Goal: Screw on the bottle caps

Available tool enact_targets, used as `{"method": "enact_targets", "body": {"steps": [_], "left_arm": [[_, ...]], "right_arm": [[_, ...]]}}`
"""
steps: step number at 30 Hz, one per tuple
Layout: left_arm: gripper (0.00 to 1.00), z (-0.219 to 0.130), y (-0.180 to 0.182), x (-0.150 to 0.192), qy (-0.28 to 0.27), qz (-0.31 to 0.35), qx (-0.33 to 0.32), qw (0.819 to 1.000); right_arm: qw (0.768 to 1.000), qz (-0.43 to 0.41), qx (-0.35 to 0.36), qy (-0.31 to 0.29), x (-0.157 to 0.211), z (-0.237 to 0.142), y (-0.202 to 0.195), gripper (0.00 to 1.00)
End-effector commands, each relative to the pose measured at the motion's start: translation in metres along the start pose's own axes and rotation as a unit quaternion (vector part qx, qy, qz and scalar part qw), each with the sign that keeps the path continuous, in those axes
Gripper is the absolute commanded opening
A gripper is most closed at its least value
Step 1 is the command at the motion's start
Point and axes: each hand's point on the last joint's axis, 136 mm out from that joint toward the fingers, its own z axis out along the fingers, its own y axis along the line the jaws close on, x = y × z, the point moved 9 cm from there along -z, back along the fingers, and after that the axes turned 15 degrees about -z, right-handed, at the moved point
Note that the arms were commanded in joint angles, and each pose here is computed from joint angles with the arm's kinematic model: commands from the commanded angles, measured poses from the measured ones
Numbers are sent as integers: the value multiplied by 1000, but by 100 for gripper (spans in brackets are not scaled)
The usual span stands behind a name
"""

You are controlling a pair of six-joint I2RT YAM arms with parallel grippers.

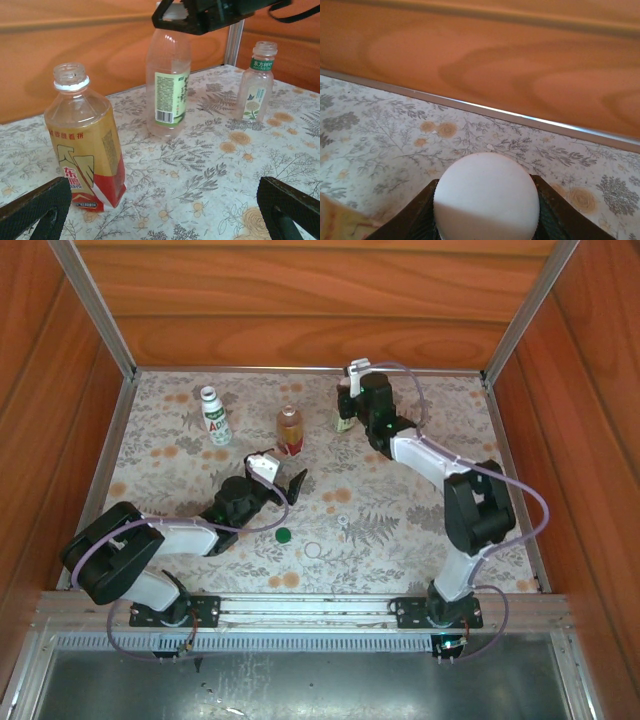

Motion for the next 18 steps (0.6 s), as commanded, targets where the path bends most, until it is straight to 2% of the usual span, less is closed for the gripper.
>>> {"method": "enact_targets", "body": {"steps": [1,7,10,12,14,16,18], "left_arm": [[100,-3,1,2,0,5,-7,1000],[100,-5,3,4,2,4,-15,1000],[100,-6,5,5,3,-2,-20,1000],[100,-6,5,5,3,-1,-23,1000],[100,-5,6,5,6,1,-26,1000],[100,-4,8,4,12,2,-25,1000],[100,-2,11,2,13,0,-27,1000]], "right_arm": [[1000,11,-17,3,-4,15,-6,14],[999,-2,-32,43,10,33,-6,20],[998,-2,-35,56,13,35,-7,28],[998,-6,-36,57,11,34,-9,42],[998,-17,-38,49,5,30,-10,63],[998,-24,-35,40,-3,24,-13,77],[998,-30,-31,35,-9,16,-15,87]]}}
